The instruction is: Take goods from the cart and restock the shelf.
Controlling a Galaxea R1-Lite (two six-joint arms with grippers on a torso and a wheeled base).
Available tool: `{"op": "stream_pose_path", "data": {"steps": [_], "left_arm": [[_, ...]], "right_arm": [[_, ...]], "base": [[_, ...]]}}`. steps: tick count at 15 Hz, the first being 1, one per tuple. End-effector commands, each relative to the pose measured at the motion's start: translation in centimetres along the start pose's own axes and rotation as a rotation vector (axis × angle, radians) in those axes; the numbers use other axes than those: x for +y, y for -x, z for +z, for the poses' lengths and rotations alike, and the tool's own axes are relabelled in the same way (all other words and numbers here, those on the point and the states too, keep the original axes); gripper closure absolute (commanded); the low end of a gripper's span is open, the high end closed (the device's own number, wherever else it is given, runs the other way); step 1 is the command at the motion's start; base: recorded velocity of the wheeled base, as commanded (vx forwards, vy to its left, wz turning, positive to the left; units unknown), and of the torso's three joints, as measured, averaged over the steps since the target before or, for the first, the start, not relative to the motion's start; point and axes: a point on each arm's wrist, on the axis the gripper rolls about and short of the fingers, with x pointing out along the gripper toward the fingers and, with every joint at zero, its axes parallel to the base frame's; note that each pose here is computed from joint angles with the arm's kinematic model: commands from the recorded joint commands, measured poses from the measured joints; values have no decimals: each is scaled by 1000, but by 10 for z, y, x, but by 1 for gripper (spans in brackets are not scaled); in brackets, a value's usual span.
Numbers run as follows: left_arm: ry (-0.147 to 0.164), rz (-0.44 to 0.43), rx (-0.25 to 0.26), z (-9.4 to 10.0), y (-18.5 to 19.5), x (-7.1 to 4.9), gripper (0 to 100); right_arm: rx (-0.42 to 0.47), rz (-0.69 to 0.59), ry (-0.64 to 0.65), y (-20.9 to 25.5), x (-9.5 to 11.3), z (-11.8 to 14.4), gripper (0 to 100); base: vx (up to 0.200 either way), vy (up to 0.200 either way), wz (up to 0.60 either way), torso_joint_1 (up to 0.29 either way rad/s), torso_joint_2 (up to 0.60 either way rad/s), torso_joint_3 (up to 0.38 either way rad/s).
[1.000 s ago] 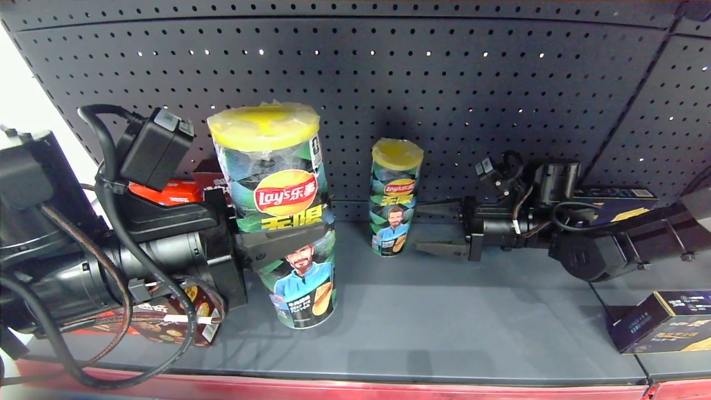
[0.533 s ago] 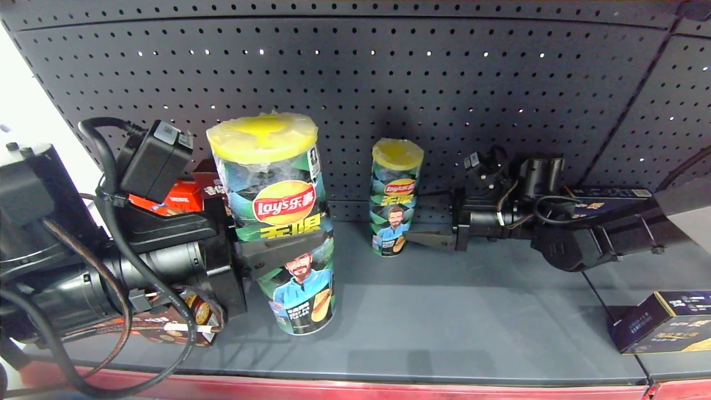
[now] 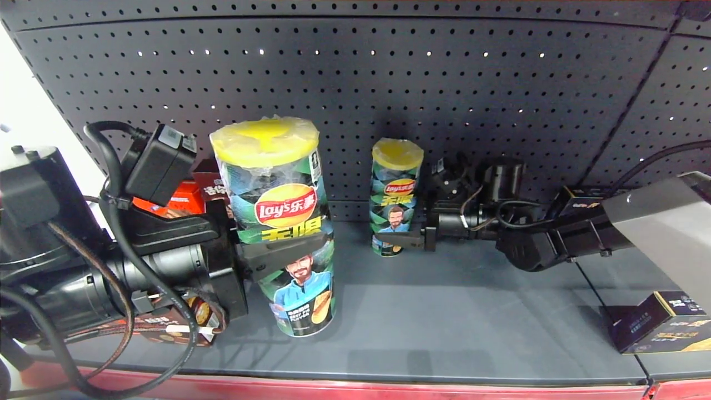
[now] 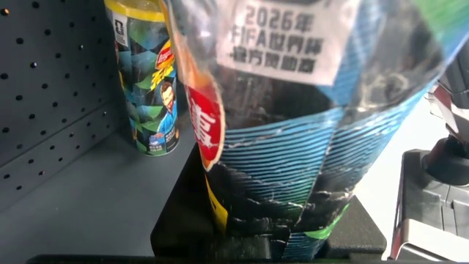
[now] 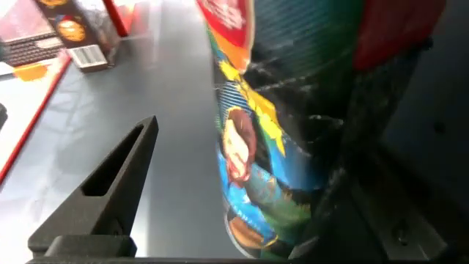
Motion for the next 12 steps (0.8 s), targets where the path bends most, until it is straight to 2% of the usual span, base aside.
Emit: {"op": "stream_pose_path", "data": {"steps": [1,4,5,11,12], "left_arm": [[4,3,3,-1,1,0,100],[5,5,6,-2,2,-1,100],[9,5,10,-4,2,-1,100],[13,10,15,-6,4,-1,100],[14,29,20,-8,8,3,100]], "right_arm": [[0,7,-10,-14,0,-7,0],[-2,-21,-17,-20,-4,-9,0],[-5,-17,-15,-20,-5,-9,100],[-5,-33,-10,-12,0,1,100],[-7,-35,-6,-8,4,5,100]], "base": [[0,0,0,0,0,0],[0,0,0,0,0,0],[0,0,0,0,0,0],[0,0,0,0,0,0],[0,0,0,0,0,0]]}}
